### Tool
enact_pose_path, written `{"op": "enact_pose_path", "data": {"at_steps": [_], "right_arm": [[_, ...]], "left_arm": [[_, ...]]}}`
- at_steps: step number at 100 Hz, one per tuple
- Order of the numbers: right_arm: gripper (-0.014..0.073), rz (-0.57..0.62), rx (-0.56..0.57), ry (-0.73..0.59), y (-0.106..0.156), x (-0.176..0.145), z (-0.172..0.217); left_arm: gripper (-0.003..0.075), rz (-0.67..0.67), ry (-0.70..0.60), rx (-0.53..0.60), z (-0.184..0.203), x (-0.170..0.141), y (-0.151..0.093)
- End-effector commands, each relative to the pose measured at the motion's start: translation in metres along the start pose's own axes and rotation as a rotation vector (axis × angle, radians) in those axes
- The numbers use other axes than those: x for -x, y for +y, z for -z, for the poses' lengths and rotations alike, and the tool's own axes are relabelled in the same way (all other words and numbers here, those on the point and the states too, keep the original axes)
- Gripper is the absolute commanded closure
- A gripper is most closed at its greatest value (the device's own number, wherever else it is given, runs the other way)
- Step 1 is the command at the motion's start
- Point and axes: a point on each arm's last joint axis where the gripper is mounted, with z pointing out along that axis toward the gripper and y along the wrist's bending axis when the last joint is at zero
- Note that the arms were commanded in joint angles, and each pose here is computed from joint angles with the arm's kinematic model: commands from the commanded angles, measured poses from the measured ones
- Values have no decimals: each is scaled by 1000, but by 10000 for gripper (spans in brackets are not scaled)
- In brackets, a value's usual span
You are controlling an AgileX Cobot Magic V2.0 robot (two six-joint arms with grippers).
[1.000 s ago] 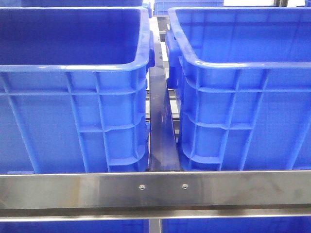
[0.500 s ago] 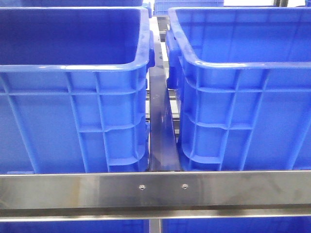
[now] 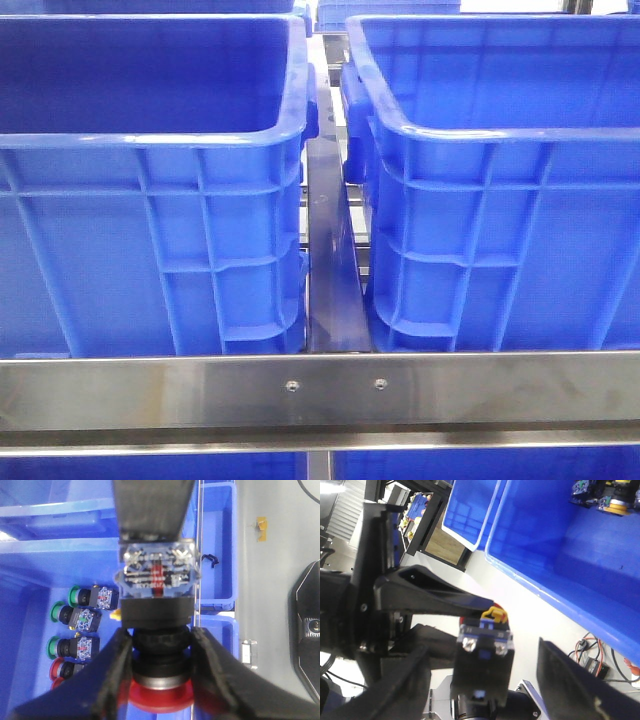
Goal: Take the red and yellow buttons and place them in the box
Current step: 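Grasp the red button's switch body with the right gripper, then open the left gripper and withdraw it back over the button bin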
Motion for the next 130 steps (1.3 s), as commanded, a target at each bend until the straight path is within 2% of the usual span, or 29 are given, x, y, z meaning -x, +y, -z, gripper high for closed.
{"op": "enact_pose_path", "data": {"at_steps": [1, 28, 35, 74, 84, 88, 89, 95, 96, 97, 98, 102, 111, 130], "right_arm": [[108, 15, 87, -26, 22, 7, 4], [109, 20, 104, 12, 24, 6, -10], [134, 19, 103, 12, 24, 6, -10], [516, 19, 104, 13, 24, 5, -10], [547, 19, 104, 13, 24, 5, -10], [547, 19, 104, 13, 24, 5, -10], [547, 19, 104, 13, 24, 5, -10], [547, 19, 104, 13, 24, 5, -10], [547, 19, 104, 13, 24, 5, -10], [547, 19, 103, 12, 24, 6, -10], [547, 19, 103, 12, 24, 6, -10], [547, 19, 103, 12, 24, 6, -10], [547, 19, 103, 12, 24, 6, -10], [547, 18, 89, -9, 23, 7, -11]], "left_arm": [[739, 10, -79, 63, 10, 11, 3], [739, 10, -79, 63, 10, 11, 3], [739, 10, -79, 63, 10, 11, 3], [727, 10, -80, 65, 10, 11, 3], [632, 10, -80, 65, 10, 11, 3], [545, 10, -80, 65, 10, 11, 3], [545, 10, -80, 65, 10, 11, 3], [382, 10, -80, 65, 10, 11, 3], [382, 10, -80, 65, 10, 11, 3], [332, 10, -80, 65, 10, 11, 3], [332, 10, -80, 65, 10, 11, 3], [225, 16, -82, 70, 10, 12, 3], [96, 20, -82, 70, 10, 12, 3], [79, 70, -88, 77, 11, 12, 3]]}}
